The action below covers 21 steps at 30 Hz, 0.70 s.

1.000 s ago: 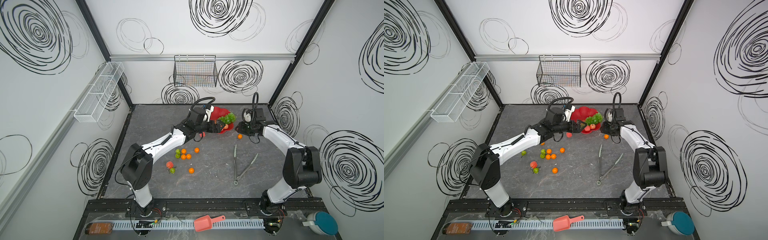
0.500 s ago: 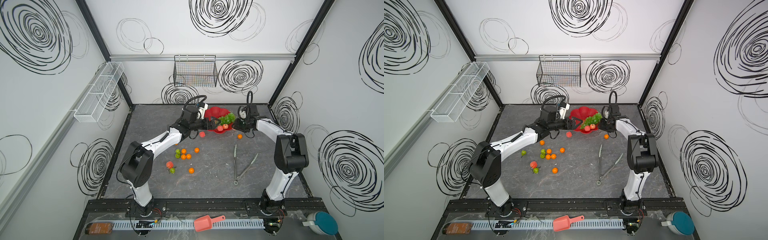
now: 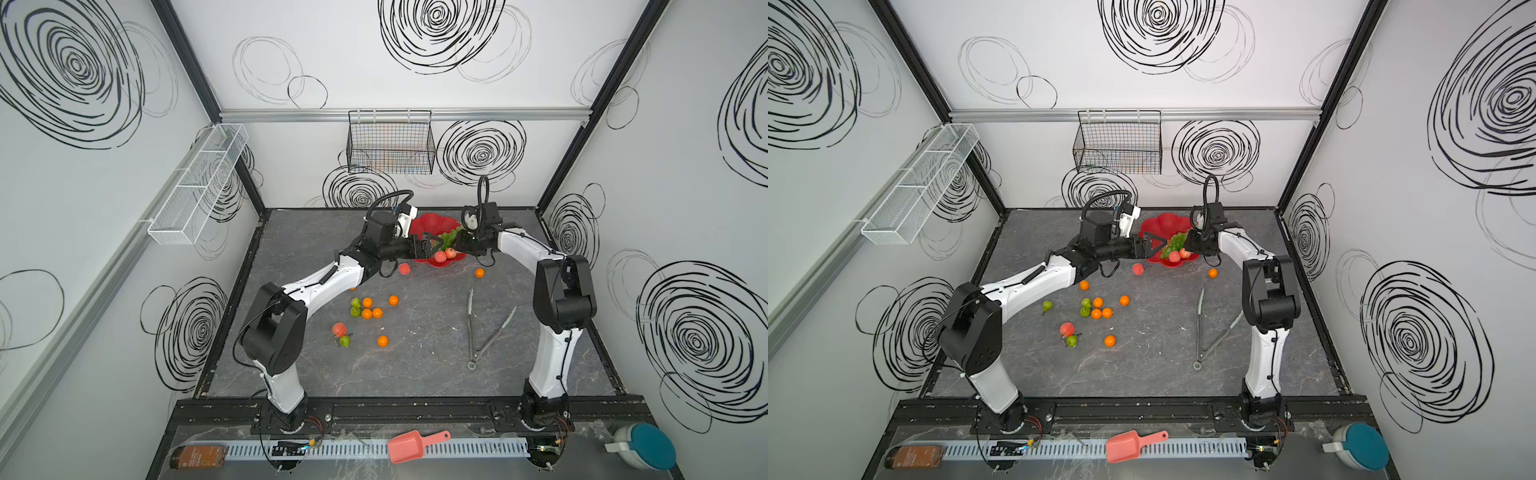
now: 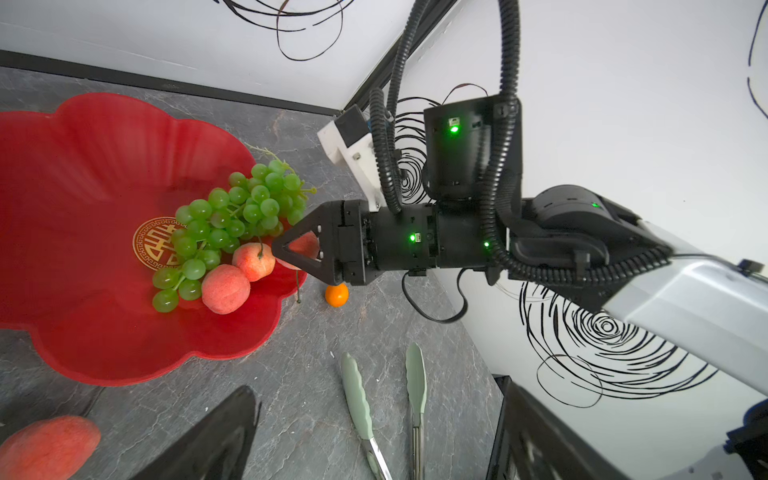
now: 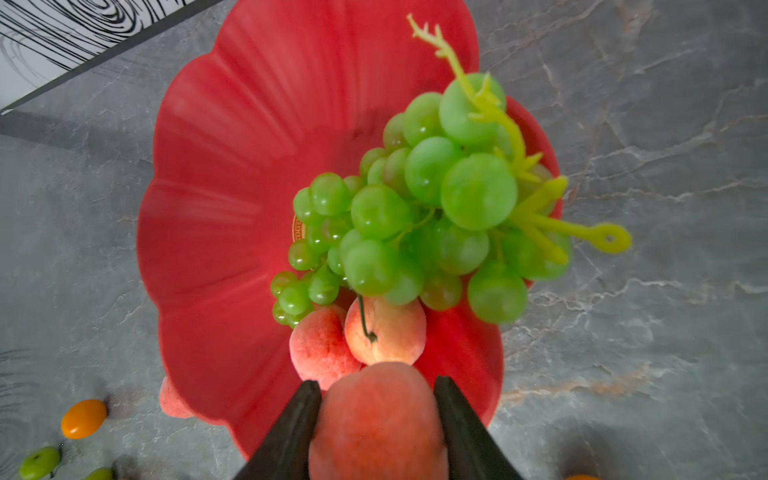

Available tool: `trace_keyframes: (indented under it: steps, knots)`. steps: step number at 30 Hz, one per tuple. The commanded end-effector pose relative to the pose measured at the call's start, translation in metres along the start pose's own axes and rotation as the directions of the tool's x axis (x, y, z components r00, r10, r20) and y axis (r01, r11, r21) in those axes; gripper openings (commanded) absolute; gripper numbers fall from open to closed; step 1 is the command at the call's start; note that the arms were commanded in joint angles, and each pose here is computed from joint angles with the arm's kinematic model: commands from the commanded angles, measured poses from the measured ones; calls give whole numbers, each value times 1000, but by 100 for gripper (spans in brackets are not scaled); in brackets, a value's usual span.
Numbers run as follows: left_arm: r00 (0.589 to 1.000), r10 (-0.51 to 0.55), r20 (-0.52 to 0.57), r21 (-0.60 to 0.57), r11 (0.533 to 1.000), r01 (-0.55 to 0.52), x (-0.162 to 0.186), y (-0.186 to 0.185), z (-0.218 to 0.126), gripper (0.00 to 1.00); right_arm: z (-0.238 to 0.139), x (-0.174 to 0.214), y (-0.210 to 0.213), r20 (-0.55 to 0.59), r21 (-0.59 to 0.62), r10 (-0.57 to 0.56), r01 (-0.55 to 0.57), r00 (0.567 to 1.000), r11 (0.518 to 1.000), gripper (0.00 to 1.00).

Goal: Place and organize the fake fruits in the fruit bowl
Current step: 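Lower the peach into the bowl and open the right gripper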

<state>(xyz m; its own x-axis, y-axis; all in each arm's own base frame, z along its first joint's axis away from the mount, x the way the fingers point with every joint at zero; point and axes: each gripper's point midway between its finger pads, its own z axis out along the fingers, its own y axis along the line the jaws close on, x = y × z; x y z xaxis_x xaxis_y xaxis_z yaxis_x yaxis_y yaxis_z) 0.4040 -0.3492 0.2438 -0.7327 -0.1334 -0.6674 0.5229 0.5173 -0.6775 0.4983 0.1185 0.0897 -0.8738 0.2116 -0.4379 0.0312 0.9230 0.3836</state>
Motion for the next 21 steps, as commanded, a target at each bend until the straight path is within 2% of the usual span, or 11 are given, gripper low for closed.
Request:
trace_keyframes:
  steps: [1, 12, 21]
  knots:
    - [1000, 15, 22, 36, 999, -16, -4, -6, 1, 96, -1, -4, -10, 1, 63, 5, -6, 1000, 998, 45]
    - [1000, 10, 14, 40, 999, -11, -2, -6, 3, 96, 4, -4, -14, 2, 79, 16, -16, 1000, 997, 54]
    - [1000, 14, 15, 41, 999, -14, -3, -7, 2, 96, -8, -10, -9, 23, 77, 9, -11, 1000, 997, 58]
